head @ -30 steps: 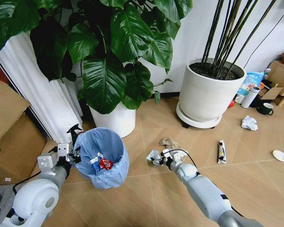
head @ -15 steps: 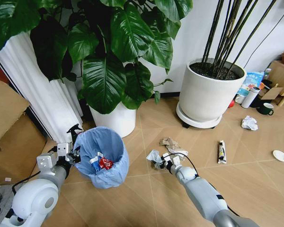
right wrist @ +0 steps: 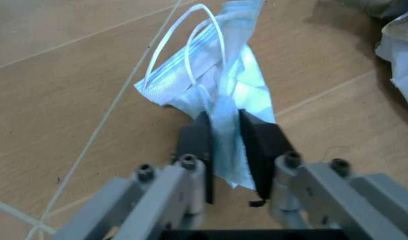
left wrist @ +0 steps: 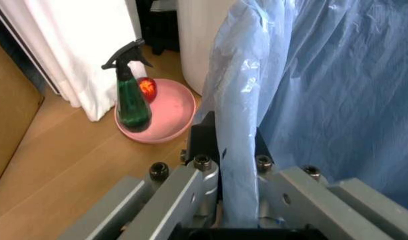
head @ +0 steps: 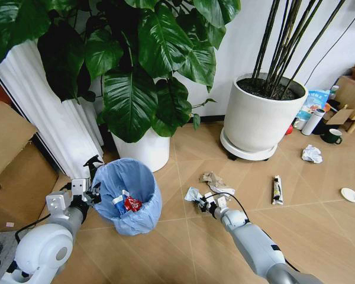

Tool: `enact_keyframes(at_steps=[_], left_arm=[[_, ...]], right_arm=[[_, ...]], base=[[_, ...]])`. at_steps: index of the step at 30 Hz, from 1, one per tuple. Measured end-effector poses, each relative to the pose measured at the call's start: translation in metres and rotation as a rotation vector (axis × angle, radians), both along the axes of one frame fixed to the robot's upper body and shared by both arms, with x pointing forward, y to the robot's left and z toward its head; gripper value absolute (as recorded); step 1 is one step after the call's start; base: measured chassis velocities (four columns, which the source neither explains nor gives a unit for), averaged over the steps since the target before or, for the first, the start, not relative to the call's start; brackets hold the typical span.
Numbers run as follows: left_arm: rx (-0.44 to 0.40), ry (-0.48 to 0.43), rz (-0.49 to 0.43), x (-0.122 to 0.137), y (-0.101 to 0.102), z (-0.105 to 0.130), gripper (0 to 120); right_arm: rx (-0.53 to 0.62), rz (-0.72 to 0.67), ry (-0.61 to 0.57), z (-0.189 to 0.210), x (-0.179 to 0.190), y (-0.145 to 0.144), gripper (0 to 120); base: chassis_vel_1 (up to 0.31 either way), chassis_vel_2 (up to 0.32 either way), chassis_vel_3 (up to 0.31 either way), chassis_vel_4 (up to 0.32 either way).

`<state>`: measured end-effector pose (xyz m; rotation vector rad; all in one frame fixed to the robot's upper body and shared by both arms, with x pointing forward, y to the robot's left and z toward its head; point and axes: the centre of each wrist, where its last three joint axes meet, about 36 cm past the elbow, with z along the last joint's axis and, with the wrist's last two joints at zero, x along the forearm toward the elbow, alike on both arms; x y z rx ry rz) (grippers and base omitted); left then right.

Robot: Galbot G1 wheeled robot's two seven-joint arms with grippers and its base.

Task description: Pick up the trash bin and place the garbage on the floor into it.

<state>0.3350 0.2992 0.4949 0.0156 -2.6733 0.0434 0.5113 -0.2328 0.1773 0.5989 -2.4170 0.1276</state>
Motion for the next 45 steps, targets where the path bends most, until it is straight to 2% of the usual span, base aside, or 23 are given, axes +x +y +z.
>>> enact_keyframes(at_steps=[3,10,18,22,26,30,33,34,38,40,45], left_arm=[[0.001,-0.003,-0.002,-0.001,0.000,0.001,0],[0.001,-0.008,-0.001,-0.001,0.000,0.003,0],[0.001,-0.011,0.000,-0.003,0.000,0.005,0],[-0.001,-0.014,0.000,-0.004,-0.001,0.006,0],[0.002,-0.015,0.005,-0.005,0.000,0.005,0],[0.004,-0.014,0.005,-0.006,0.000,0.005,0],[0.004,-0.011,0.002,-0.006,-0.001,0.004,0],[0.004,-0.011,0.002,-0.006,-0.001,0.004,0],[0.003,0.007,0.006,-0.005,-0.002,-0.002,0],[0.003,0.010,0.006,-0.006,-0.002,-0.002,0],[0.006,0.024,0.004,-0.007,-0.003,-0.005,0]], right_arm=[[0.001,-0.002,-0.002,0.000,0.000,0.000,0],[0.011,-0.009,-0.021,0.005,0.001,-0.002,0],[0.032,0.001,-0.100,0.032,0.003,-0.007,0],[0.047,0.014,-0.159,0.059,0.002,-0.012,0],[0.117,0.041,-0.261,0.123,-0.007,-0.019,0],[0.097,0.099,-0.336,0.179,-0.020,-0.027,0],[0.151,0.189,-0.384,0.237,-0.036,-0.007,0],[0.151,0.189,-0.384,0.237,-0.036,-0.007,0],[0.221,0.294,-0.431,0.292,-0.048,0.029,0],[0.237,0.314,-0.438,0.302,-0.049,0.038,0],[0.303,0.432,-0.436,0.331,-0.056,0.083,0]], base=[[0.000,0.000,0.000,0.000],[0.000,0.000,0.000,0.000],[0.000,0.000,0.000,0.000],[0.000,0.000,0.000,0.000],[0.000,0.000,0.000,0.000],[0.000,0.000,0.000,0.000],[0.000,0.000,0.000,0.000],[0.000,0.000,0.000,0.000],[0.000,0.000,0.000,0.000],[0.000,0.000,0.000,0.000],[0.000,0.000,0.000,0.000]])
